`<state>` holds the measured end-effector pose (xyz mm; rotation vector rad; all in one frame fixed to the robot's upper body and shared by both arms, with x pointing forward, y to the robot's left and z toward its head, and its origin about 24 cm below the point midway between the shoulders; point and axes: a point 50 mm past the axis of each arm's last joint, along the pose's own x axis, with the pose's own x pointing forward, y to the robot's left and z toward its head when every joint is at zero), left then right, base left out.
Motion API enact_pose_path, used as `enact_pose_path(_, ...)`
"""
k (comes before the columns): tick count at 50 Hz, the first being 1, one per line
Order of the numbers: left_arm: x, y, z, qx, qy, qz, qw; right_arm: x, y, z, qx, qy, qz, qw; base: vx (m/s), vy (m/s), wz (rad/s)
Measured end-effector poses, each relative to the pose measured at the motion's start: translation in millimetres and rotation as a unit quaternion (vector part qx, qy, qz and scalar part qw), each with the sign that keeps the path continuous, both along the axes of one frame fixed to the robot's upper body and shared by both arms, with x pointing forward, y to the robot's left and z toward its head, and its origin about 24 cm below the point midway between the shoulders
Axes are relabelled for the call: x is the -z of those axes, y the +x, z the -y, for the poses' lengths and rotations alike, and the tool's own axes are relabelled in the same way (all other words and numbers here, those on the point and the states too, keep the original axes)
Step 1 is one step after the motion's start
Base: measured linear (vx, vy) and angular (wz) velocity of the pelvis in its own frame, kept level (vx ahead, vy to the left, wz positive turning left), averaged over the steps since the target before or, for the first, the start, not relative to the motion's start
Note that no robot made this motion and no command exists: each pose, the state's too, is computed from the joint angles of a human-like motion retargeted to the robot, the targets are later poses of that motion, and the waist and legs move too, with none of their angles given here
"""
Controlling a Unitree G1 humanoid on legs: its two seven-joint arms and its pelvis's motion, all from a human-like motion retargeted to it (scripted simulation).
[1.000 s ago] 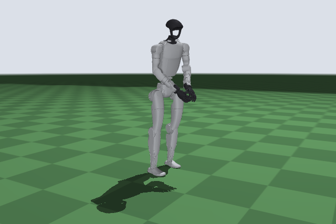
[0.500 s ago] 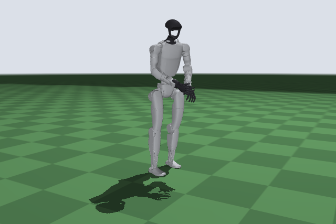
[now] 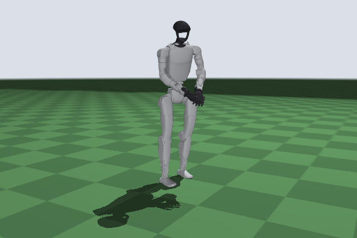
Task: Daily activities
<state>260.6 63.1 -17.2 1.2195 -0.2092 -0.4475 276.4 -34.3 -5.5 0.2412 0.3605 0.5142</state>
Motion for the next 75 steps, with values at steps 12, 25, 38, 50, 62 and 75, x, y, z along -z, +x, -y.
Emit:
enact_pose_path(12, -9.1, 0.2, -4.4, -0.012, -0.033, 0.006, 0.999, 0.7, -9.5, -8.4, -0.036, 0.019, -0.011, 0.999, 0.0, -0.02, -0.21)
enact_pose_path(25, -58.3, 13.5, 17.9, 0.016, -0.077, 0.082, 0.994, 5.3, -18.6, -18.9, -0.1, 0.035, -0.032, 0.994, -0.01, -0.02, -0.22)
enact_pose_path(38, -105.1, 18.2, 35.4, 0.059, -0.113, 0.153, 0.98, -33.7, -9.6, 4.0, -0.047, 0.022, 0.094, 0.994, -0.02, -0.03, -0.21)
enact_pose_path(50, -81.6, 1.3, 13.1, 0.053, -0.151, 0.12, 0.98, -250.9, 50.5, 19.0, 0.184, 0.019, 0.502, 0.845, -0.02, -0.03, -0.37)
enact_pose_path(62, -172.4, 31.9, -11.9, -0.021, -0.098, 0.39, 0.915, -66.3, -8.6, 18.5, -0.098, -0.214, 0.323, 0.917, 0.05, -0.05, -0.23)
enact_pose_path(75, -181.3, 89.7, 12.9, 0.034, 0.177, 0.389, 0.903, -177.0, 2.1, -10.8, -0.176, -0.307, 0.572, 0.74, -0.03, -0.05, -0.45)
